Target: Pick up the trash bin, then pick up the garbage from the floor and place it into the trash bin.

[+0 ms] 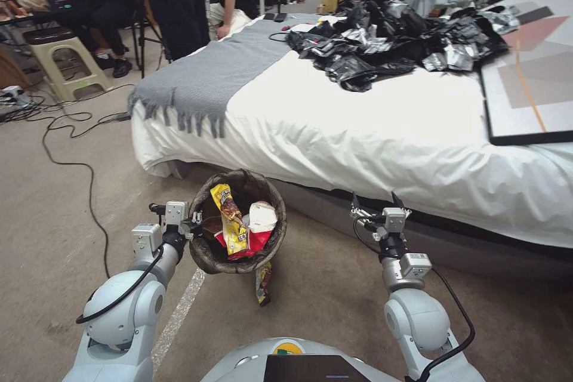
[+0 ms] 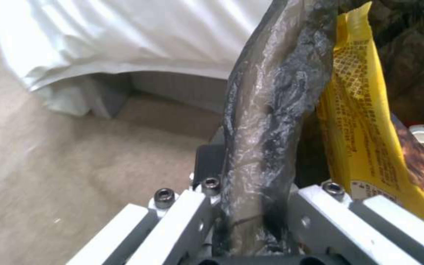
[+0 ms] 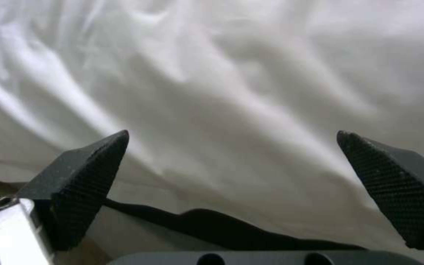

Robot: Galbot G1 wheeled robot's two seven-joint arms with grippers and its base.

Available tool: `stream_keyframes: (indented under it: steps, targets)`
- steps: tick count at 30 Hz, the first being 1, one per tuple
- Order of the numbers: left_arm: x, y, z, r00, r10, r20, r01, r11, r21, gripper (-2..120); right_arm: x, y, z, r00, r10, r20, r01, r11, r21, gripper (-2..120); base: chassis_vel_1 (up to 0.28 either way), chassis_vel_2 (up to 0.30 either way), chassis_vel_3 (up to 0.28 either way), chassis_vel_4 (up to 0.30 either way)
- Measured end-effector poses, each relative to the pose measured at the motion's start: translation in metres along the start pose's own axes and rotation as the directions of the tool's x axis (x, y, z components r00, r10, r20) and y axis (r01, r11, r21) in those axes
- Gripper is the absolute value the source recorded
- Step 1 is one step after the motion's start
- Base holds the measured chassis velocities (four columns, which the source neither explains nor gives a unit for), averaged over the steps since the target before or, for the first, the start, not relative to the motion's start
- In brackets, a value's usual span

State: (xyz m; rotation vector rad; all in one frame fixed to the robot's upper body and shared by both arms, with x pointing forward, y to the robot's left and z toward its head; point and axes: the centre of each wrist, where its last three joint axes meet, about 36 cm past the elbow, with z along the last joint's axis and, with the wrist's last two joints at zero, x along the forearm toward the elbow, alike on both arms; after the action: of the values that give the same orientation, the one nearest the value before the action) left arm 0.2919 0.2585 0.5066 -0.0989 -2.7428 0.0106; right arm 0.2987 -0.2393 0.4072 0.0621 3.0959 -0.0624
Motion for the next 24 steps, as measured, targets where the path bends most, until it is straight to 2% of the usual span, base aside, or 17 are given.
stream_keyframes:
  steps: [15,24]
  targets:
    - [-0.003,0.0,0.002,1.0,-0.002,-0.006,0.002,1.0,0.0,0,-0.007,-0.012,-0.003,0.999,-0.042,0.0,0.042,0.998,0.045,100,0.078,0.089,0.088,0.085]
    - [-0.004,0.0,0.002,1.0,0.0,-0.006,0.0,1.0,0.004,0,-0.004,-0.01,0.003,0.999,-0.042,-0.02,0.043,0.998,0.04,100,0.098,0.095,0.088,0.099]
